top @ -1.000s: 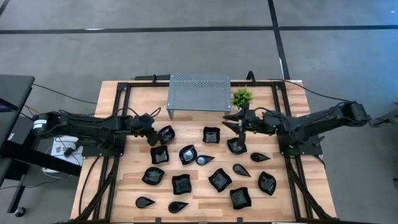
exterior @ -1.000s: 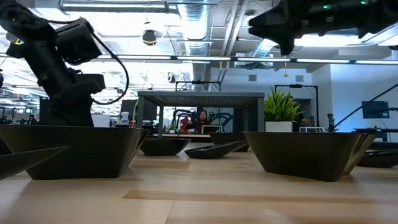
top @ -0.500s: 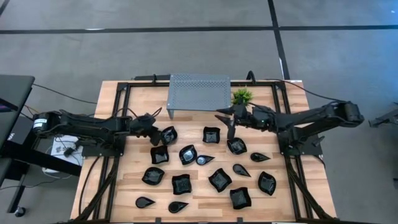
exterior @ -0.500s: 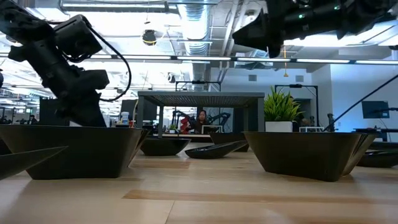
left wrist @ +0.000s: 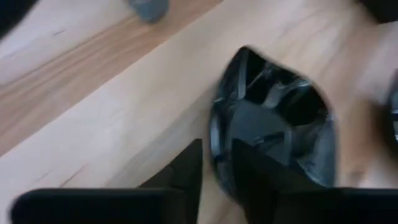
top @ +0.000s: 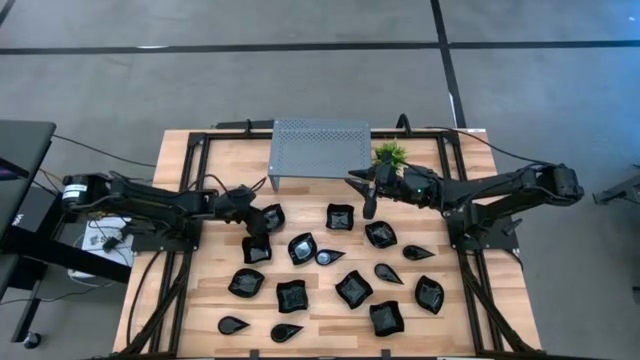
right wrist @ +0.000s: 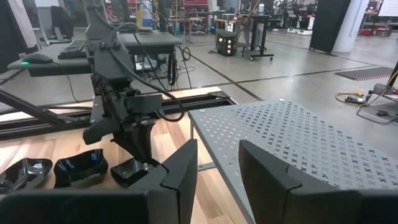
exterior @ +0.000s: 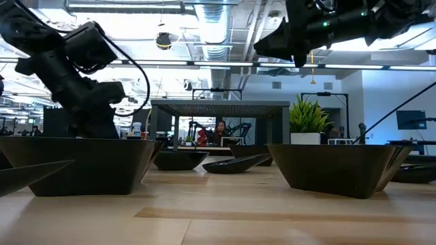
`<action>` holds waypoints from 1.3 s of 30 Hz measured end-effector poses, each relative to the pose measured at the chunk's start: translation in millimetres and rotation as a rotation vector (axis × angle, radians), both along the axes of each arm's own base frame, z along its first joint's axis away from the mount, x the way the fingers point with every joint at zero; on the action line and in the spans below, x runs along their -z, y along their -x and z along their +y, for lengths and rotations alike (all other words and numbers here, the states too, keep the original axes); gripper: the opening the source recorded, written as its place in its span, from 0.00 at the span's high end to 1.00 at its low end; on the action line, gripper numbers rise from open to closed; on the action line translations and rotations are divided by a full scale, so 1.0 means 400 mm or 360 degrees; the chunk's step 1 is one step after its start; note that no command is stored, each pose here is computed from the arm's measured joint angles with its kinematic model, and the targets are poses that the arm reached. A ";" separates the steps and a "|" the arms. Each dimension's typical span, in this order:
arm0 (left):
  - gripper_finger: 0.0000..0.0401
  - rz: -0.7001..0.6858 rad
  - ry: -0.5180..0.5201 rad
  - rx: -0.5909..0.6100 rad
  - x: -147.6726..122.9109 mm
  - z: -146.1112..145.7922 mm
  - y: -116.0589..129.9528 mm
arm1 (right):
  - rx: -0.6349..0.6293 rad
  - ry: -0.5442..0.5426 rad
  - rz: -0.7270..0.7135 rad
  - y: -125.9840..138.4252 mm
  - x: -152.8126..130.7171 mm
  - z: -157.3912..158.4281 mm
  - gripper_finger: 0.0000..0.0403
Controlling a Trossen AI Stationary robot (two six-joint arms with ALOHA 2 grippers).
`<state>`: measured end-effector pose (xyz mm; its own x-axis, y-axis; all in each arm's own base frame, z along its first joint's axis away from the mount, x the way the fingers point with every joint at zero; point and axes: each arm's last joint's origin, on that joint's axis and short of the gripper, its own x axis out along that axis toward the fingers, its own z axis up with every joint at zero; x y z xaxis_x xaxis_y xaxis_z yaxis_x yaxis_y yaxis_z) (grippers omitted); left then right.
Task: Pick & Place Mini shaped plates
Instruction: Put the black leaf-shaped plate on the shelf
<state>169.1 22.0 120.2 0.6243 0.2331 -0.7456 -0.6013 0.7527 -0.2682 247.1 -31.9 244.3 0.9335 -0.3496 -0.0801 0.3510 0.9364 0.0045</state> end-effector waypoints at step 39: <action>0.99 -0.0463 -0.0681 -0.0015 -0.308 0.289 -0.075 | 0.0001 0.0002 -0.0025 0.000 -0.003 0.000 0.72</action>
<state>199.1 137.4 243.6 0.7881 0.4856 -0.3783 -0.5548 0.8266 -0.0946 247.0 -32.0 245.7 0.9345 -0.3500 -0.0650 0.3513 0.9362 0.0085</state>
